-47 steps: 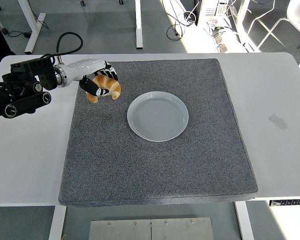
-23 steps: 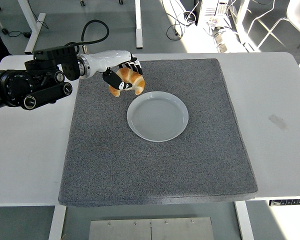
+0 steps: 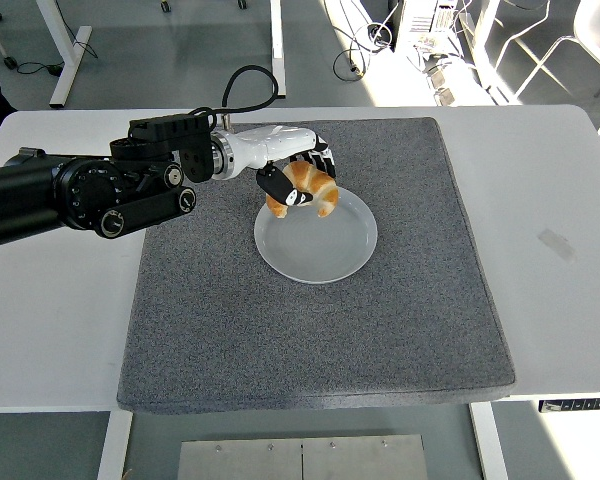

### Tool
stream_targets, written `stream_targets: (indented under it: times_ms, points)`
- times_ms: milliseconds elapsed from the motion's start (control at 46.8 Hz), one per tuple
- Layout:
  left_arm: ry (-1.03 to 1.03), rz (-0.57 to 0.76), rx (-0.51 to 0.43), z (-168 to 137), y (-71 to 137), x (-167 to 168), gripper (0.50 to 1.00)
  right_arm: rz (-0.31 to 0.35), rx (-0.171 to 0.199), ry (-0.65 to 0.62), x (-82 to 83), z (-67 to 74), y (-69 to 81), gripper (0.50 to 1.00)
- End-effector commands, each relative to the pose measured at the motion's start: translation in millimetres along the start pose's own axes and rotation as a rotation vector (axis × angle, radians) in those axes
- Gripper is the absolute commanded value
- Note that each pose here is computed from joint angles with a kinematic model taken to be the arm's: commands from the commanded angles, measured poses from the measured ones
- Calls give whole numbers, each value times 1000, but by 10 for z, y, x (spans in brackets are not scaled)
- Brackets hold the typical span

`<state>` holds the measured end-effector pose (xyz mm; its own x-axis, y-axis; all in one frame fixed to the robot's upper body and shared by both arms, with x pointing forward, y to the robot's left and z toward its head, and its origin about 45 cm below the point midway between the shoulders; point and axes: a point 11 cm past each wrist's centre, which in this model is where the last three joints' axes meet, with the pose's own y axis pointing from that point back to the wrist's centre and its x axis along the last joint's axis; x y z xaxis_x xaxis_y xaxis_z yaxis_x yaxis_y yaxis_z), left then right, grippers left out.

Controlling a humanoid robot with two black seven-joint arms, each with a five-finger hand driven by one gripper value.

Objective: Place the bread on the plate

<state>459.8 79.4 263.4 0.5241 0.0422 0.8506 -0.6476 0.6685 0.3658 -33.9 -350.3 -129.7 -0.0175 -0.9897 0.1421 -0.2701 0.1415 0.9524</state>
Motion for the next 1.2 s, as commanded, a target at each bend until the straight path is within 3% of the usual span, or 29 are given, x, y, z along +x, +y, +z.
stream_targets:
  times_ms: [0,919,1026,1175]
  points:
    - [-7,-12,-10,40,-32,-77,595,0,0,0,0,0,0,1000]
    - [-4,-36,36,-149,-110,-415,611,0,0,0,0,0,0,1000]
    - [3,-35,36,-150,-113,-434,667,0,0,0,0,0,0,1000]
    - [23,-32,25,-91,-142,-439,845,0,0,0,0,0,0,1000]
